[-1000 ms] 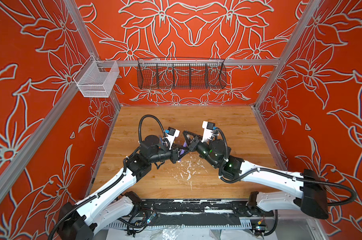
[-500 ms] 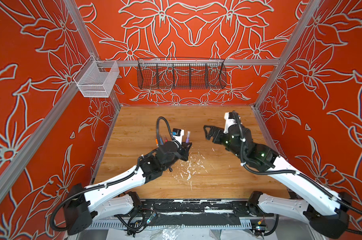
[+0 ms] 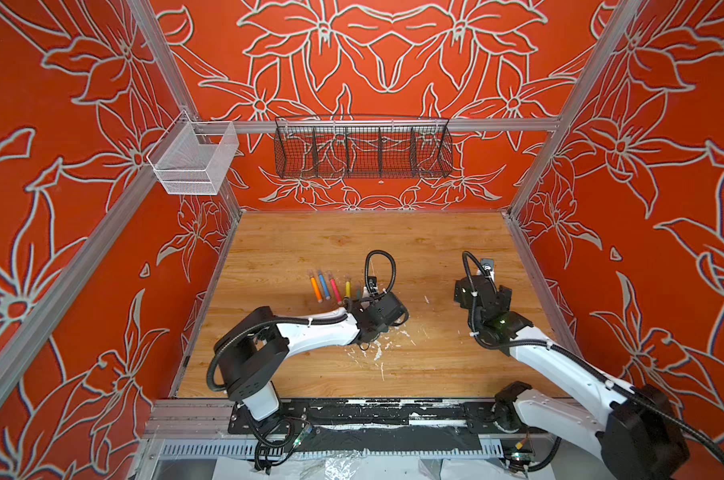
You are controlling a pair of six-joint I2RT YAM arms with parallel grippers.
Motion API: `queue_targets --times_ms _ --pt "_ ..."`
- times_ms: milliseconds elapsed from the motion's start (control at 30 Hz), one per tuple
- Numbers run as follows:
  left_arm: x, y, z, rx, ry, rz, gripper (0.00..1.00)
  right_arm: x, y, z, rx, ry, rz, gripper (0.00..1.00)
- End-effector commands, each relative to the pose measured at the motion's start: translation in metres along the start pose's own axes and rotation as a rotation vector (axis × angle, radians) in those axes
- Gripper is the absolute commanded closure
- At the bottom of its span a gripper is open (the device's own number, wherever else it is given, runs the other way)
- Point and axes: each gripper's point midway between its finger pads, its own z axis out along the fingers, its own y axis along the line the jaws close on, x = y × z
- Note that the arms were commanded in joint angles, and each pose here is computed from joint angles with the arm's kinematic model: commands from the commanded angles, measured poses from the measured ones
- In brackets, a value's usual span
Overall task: Insert the pens into the pen caps
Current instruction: 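Lower the capped purple marker beside the green marker with the left gripper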
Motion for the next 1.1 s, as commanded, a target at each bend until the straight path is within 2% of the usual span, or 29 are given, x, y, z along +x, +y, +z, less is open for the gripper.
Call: queue_targets --times_ms 0,100,300,567,833,1067 --pt "0.004 0.006 0.011 -0.093 0.023 0.000 1.00 -0.028 -0.006 0.005 0.015 -0.071 0.061 0.02" --pt "0.008 0.006 0.024 -0.132 0.048 0.016 1.00 -0.023 -0.012 0.011 0.063 -0.062 0.043 0.02" --pt "0.009 0.014 0.044 -0.183 0.081 -0.002 1.00 -0.015 -0.014 0.021 0.075 -0.022 0.028 0.02" --pt "0.001 0.022 0.054 -0.206 0.113 0.003 1.00 -0.010 -0.012 0.023 0.043 -0.003 0.047 0.02" --pt "-0.016 0.017 0.050 -0.218 0.111 0.031 0.81 -0.011 -0.017 0.021 0.067 -0.016 0.041 0.02" --pt "-0.055 0.010 0.016 -0.169 0.036 0.043 0.67 -0.010 -0.027 0.019 0.105 -0.053 0.009 0.02"
